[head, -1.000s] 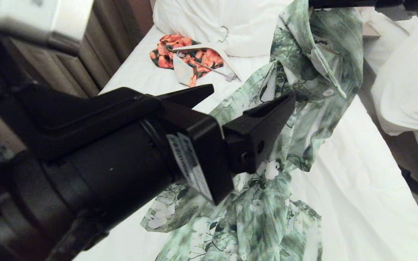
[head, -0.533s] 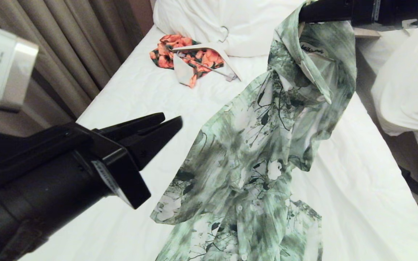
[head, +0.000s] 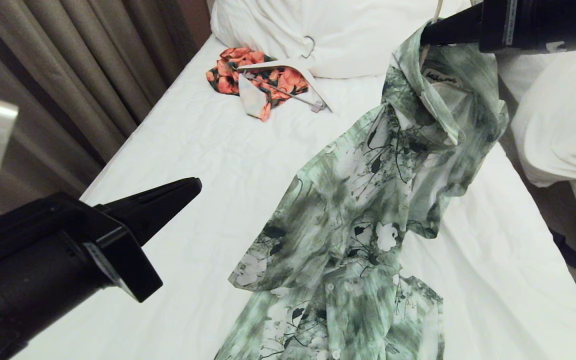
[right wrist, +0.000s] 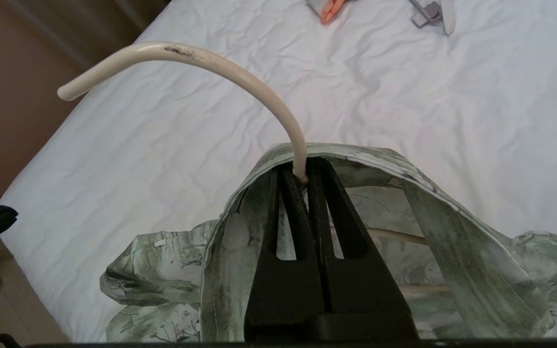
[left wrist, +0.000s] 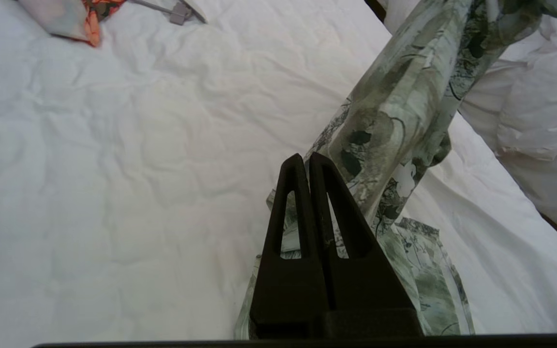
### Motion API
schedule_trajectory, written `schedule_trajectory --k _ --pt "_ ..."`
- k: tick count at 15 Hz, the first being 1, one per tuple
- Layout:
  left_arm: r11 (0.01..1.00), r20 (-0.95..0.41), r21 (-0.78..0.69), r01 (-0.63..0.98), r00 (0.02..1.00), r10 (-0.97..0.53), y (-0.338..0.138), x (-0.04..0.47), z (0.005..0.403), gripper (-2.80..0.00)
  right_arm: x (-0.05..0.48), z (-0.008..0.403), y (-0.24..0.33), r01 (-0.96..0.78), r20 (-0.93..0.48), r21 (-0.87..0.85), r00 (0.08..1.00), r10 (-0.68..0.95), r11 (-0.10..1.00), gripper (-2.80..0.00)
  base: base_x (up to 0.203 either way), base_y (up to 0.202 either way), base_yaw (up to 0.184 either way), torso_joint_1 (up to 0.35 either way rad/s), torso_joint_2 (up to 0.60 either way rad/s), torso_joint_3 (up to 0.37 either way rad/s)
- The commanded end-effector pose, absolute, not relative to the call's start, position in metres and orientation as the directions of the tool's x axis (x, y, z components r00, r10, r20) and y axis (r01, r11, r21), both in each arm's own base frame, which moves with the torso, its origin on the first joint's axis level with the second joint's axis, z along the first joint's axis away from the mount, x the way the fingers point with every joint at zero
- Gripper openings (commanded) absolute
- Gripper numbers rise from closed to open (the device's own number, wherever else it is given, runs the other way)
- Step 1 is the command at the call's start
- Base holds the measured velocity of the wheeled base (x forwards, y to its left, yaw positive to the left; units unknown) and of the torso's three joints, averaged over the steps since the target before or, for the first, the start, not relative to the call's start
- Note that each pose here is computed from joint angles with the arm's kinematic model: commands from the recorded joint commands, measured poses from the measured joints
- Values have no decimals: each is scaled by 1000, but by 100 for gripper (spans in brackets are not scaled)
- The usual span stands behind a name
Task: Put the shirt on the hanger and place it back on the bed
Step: Take the clothes hanger out of the clothes
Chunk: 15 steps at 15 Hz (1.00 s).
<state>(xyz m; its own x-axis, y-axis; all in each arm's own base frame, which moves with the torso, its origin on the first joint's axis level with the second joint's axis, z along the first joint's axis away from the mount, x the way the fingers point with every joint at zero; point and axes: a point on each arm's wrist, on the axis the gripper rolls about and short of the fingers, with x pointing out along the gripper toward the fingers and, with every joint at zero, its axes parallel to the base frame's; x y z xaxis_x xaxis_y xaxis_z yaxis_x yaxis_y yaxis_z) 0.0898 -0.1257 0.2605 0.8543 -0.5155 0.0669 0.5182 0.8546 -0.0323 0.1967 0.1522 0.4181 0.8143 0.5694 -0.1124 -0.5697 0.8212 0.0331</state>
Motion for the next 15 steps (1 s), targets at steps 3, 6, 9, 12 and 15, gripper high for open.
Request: schedule_trajectory --k 3,6,9,12,15 --pt "860 60 -37 508 861 -506 -126 92 259 -280 198 416 151 -552 -124 44 824 553 832 -280 0 0 0 0 0 0" --pt "862 48 -31 507 862 -505 -129 94 256 -280 206 409 149 -506 -117 39 854 507 861 -280 0 0 0 36 -163 -122" --pt "861 30 -25 508 862 -507 -132 96 252 -280 207 414 146 -497 -77 43 863 499 866 -280 0 0 0 110 -443 -317" --pt "861 25 -33 508 861 -507 -132 96 250 -280 208 421 145 -492 -7 50 870 493 869 -280 0 0 0 148 -500 -355" --pt "862 23 -29 506 862 -506 -132 96 250 -280 209 427 144 -489 49 55 872 487 870 -280 0 0 0 177 -530 -363"
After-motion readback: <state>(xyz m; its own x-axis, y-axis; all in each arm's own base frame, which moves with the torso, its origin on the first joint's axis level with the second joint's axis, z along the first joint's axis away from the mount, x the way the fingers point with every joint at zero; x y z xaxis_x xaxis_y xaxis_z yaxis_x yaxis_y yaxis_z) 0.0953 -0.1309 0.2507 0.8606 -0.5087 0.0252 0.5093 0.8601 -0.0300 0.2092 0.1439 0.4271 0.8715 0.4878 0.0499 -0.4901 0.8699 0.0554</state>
